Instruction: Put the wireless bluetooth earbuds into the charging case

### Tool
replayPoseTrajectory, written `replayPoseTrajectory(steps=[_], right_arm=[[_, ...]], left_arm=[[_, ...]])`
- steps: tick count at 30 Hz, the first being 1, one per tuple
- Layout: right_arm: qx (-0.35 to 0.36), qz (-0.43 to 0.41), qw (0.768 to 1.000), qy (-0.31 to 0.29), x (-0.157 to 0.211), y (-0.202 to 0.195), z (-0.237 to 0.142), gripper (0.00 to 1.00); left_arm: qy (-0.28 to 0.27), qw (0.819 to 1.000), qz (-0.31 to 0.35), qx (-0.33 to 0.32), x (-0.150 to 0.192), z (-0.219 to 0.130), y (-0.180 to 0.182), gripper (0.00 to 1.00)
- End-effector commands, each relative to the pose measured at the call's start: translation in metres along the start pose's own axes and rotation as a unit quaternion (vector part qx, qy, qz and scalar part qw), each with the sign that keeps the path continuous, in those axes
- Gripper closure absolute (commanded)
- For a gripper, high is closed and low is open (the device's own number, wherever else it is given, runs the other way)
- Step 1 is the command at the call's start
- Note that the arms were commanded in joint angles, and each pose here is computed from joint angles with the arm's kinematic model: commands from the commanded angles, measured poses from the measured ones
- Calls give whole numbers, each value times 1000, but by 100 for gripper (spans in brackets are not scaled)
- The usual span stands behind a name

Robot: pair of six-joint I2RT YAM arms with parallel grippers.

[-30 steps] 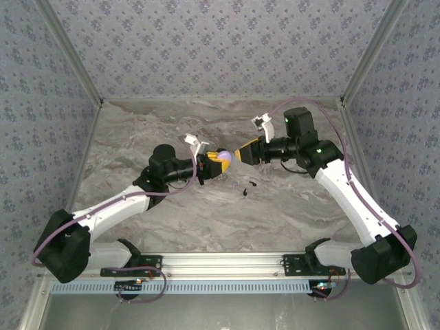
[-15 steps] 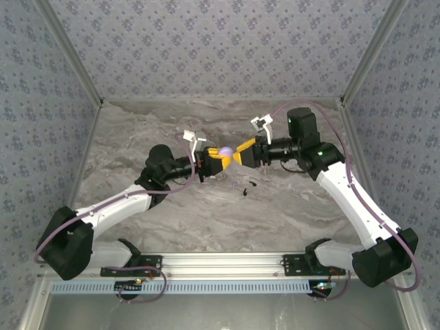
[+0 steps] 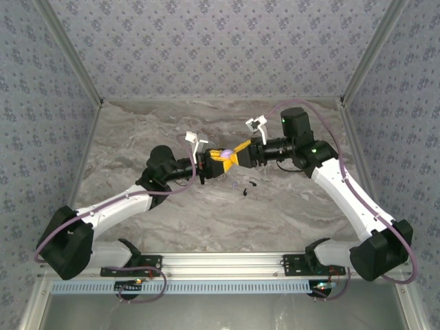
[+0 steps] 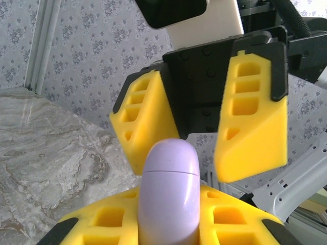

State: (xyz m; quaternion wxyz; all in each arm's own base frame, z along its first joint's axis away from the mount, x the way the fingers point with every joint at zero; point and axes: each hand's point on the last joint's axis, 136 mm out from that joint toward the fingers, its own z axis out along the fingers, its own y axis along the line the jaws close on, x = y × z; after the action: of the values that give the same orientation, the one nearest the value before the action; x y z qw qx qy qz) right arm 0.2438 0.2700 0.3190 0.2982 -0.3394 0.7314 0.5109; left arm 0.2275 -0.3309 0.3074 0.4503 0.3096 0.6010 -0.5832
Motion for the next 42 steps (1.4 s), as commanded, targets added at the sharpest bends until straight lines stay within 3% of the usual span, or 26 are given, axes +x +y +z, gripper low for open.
replayPoseTrajectory(steps=[1, 8, 11, 22, 42], right_arm=[[-9, -21, 1000, -2, -8, 8, 0, 58], [-6, -22, 1000, 5, -6, 10, 2, 70], [12, -21, 1000, 9, -5, 6, 0, 78], [50, -25, 998, 39, 6, 1, -7, 80], [51, -39, 995, 81, 22, 8, -4, 79]], left_arm=[[-15, 999, 29, 28, -19, 5, -17, 85], [-9, 999, 27, 19, -16, 6, -14, 83], [2, 1000, 27, 7, -14, 6, -10, 78], [59, 997, 39, -21, -3, 2, -7, 55], [109, 994, 29, -4, 7, 4, -11, 57]])
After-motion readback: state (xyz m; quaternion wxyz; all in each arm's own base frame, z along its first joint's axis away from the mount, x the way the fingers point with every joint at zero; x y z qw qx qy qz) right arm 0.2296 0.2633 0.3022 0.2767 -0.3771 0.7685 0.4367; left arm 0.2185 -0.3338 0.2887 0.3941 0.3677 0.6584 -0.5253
